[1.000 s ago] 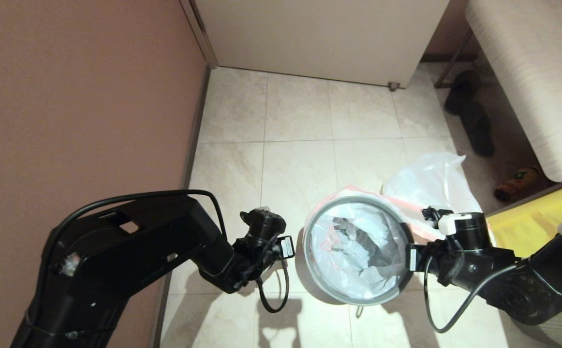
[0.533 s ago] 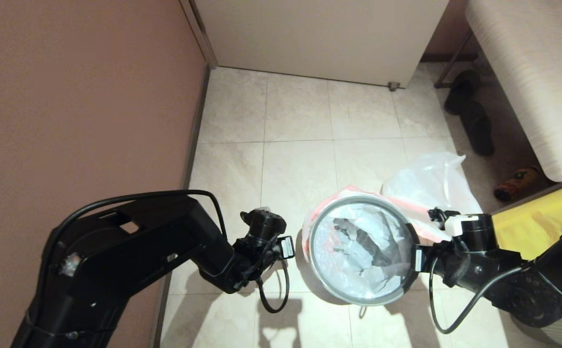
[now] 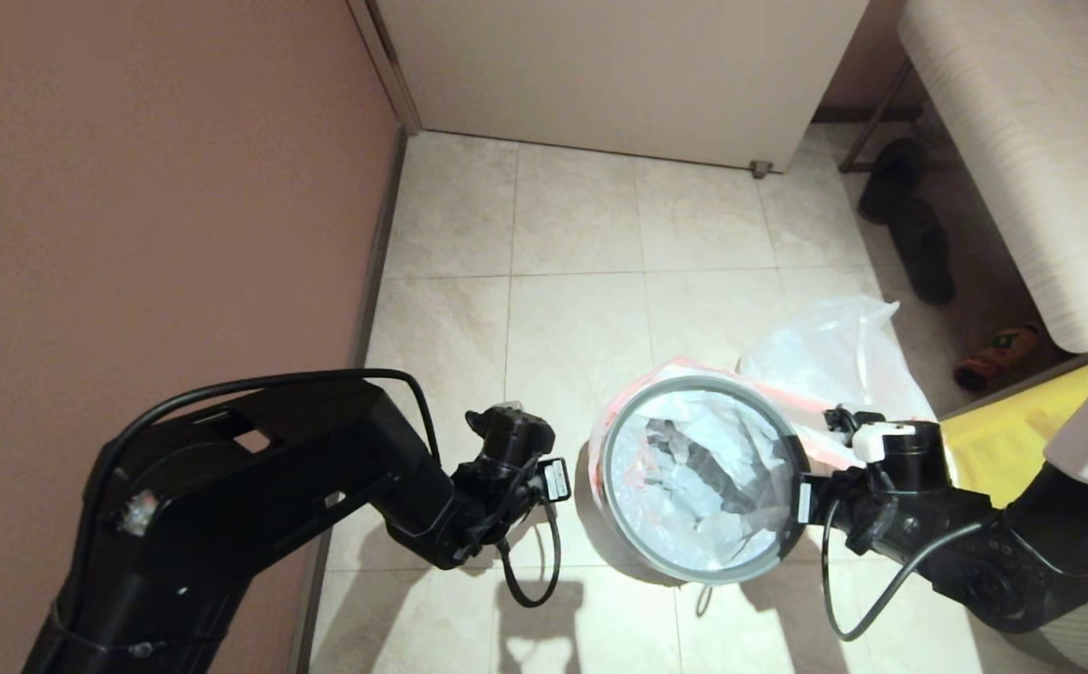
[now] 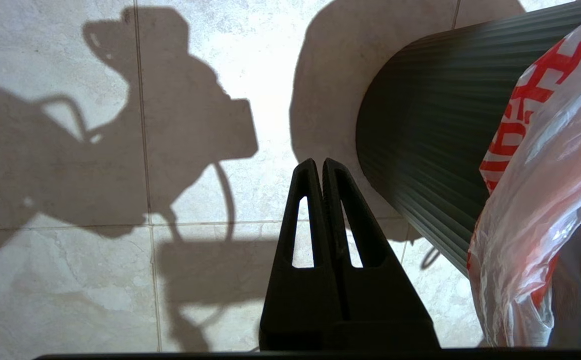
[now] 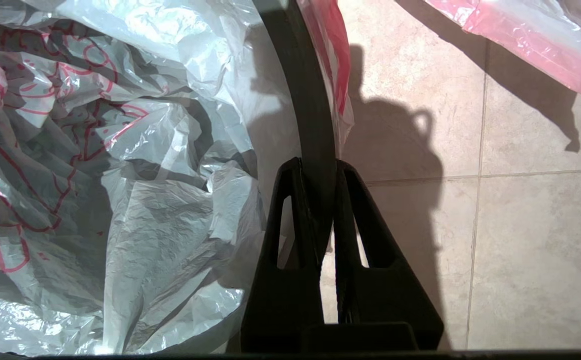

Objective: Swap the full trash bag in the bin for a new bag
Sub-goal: Place the trash can ring on the trash can

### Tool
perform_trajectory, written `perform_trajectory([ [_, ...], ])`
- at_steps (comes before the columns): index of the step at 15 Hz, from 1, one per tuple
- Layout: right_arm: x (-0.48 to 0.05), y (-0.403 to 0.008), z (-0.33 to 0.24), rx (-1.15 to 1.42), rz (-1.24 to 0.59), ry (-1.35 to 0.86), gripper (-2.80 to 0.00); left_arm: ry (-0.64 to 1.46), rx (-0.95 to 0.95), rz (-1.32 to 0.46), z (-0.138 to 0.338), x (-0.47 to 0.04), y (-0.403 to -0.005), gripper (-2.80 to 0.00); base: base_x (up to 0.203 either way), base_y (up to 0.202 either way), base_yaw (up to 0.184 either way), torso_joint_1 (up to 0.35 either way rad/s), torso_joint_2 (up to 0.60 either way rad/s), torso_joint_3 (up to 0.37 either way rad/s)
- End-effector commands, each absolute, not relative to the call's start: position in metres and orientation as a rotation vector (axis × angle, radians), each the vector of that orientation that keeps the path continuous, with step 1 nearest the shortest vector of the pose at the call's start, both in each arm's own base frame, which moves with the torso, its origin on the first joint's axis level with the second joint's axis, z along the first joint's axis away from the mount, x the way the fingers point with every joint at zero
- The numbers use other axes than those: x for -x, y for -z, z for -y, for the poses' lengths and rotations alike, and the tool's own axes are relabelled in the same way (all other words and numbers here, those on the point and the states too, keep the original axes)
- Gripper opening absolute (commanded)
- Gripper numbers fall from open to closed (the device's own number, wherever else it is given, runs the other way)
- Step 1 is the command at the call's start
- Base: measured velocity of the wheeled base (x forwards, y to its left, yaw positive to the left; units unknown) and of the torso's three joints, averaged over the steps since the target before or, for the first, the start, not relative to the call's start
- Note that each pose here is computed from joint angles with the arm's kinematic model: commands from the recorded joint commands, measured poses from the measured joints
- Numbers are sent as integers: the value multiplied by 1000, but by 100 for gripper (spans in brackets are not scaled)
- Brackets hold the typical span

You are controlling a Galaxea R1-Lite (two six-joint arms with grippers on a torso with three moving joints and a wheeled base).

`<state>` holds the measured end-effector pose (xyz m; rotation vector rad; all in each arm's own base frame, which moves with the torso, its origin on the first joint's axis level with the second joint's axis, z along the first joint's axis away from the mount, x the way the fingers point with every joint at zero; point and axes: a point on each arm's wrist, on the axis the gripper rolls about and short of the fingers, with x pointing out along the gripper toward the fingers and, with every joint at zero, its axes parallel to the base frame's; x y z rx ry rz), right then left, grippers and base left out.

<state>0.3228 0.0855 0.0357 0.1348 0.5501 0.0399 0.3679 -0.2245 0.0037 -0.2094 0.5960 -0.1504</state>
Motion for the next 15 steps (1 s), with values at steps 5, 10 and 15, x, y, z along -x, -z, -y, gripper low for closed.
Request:
perform_trajectory([
  [5, -327, -31, -87, -133, -555, -42, -280, 153, 212, -593, 226, -367, -4, -280, 0, 0, 0, 0, 0, 0],
  [10, -330, -26, -88, -119, -562, -45, -280, 153, 221, -577, 226, -367, -11, -280, 0, 0, 0, 0, 0, 0],
  [15, -330, -26, -90, -120, -564, -49, -280, 228, 255, -508, 234, -340, -64, -280, 0, 0, 0, 0, 0, 0],
])
